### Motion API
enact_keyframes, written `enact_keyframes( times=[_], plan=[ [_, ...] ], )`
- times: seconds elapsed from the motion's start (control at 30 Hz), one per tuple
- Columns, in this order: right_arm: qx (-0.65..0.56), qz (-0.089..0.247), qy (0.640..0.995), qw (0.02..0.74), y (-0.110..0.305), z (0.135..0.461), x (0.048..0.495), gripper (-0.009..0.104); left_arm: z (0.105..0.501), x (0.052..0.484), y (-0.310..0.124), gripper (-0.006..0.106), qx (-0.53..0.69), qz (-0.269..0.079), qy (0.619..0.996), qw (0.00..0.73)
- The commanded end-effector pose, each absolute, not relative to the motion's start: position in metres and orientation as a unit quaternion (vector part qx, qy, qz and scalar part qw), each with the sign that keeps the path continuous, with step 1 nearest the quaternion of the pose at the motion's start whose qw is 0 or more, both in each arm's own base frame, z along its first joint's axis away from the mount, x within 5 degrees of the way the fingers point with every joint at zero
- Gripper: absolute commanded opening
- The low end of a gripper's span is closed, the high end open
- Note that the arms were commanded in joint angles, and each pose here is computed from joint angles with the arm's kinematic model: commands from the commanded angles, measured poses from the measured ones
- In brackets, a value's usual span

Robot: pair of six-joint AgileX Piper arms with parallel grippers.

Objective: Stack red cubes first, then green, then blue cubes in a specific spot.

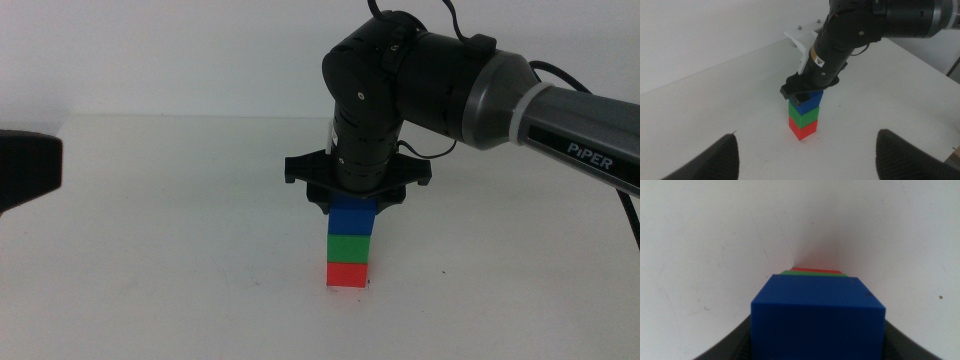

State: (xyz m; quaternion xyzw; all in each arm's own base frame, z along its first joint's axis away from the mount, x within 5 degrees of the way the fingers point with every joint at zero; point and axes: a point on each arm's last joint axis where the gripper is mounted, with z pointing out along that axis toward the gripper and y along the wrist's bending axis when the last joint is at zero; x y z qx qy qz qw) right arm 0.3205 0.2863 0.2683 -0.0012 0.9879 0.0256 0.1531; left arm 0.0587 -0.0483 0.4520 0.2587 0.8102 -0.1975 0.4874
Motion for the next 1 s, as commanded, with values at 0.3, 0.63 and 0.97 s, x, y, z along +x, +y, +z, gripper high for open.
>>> enact_keyframes(
  times=[0.3, 0.63, 0.97],
  plan=[
    [-0.011, 0.043, 0.978, 0.202, 0.287, 0.284, 0.322, 0.093, 0.453, 0.06, -0.048, 0.094, 0.254, -0.199, 0.807, 0.494],
    [-0.072, 0.07, 0.92, 0.38, 0.153, 0.411, 0.239, 0.093, 0.453, 0.06, -0.048, 0.094, 0.254, -0.2, 0.806, 0.495],
    [-0.057, 0.081, 0.812, 0.575, 0.032, 0.399, 0.141, 0.093, 0.453, 0.06, -0.048, 0.094, 0.254, -0.2, 0.806, 0.495]
  ],
)
